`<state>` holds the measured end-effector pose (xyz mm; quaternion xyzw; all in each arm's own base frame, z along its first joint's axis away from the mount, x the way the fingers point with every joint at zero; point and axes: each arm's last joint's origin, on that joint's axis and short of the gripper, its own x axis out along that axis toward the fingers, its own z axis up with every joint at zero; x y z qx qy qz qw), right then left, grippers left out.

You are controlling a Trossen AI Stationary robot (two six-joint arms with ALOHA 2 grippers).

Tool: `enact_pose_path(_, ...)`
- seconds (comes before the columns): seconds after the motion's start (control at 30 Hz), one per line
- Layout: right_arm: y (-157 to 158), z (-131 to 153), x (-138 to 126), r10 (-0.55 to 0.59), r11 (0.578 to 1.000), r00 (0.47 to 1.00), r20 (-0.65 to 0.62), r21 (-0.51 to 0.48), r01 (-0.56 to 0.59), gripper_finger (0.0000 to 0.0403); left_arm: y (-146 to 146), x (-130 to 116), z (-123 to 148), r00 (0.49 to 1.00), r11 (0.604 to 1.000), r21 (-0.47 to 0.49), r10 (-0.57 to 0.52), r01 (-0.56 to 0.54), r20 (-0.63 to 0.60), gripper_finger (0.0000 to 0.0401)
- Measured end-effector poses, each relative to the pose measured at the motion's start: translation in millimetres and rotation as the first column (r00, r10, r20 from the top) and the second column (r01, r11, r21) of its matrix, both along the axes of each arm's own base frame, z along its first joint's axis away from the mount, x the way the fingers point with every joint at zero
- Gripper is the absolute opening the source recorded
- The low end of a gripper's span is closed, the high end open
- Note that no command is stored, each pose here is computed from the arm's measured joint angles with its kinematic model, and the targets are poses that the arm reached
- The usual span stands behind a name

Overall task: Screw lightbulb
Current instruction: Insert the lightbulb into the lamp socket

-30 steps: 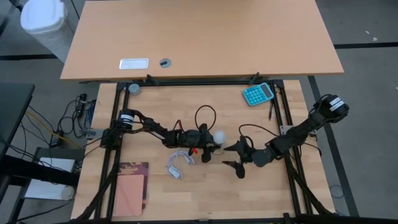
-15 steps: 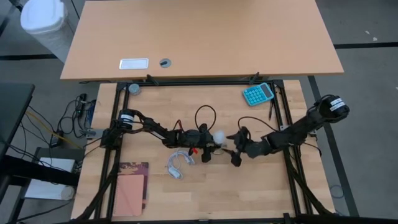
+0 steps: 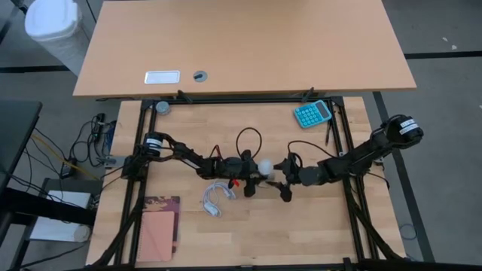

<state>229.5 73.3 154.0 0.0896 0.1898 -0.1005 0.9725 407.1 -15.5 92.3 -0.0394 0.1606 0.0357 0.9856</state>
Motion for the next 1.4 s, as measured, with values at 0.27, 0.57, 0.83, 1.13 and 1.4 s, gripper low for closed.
enact_pose_path(0.27,27.4,-3.9,-13.8,0.035,0.997,0.999,-0.018,0.066,-0.033,0.0305,0.0,0.1,0.2,1.000,1.000,-0.004,0.001,-0.001,0.001,0.0190)
enact_pose_path(0.57,34.2,-9.4,-25.0,-0.083,0.996,0.996,-0.037,-0.026,0.082,0.0305,0.1,0.1,0.2,1.000,1.000,-0.004,0.003,-0.003,0.001,0.0190)
enact_pose_path(0.83,1.1,-16.7,-16.2,-0.135,0.989,0.989,-0.068,-0.065,0.131,0.0305,0.1,0.1,0.2,1.000,1.000,-0.004,0.004,-0.004,0.001,0.0190)
enact_pose_path(1.13,-12.5,-18.3,-17.3,-0.089,0.995,0.995,0.040,0.041,0.088,0.0305,0.1,0.1,0.2,1.000,1.000,-0.003,0.004,-0.004,0.001,0.0191)
enact_pose_path(1.4,2.1,-13.8,-19.9,-0.040,0.995,0.995,0.093,0.100,0.031,0.0305,0.3,0.1,0.2,1.000,1.000,-0.003,0.004,-0.004,0.001,0.0190)
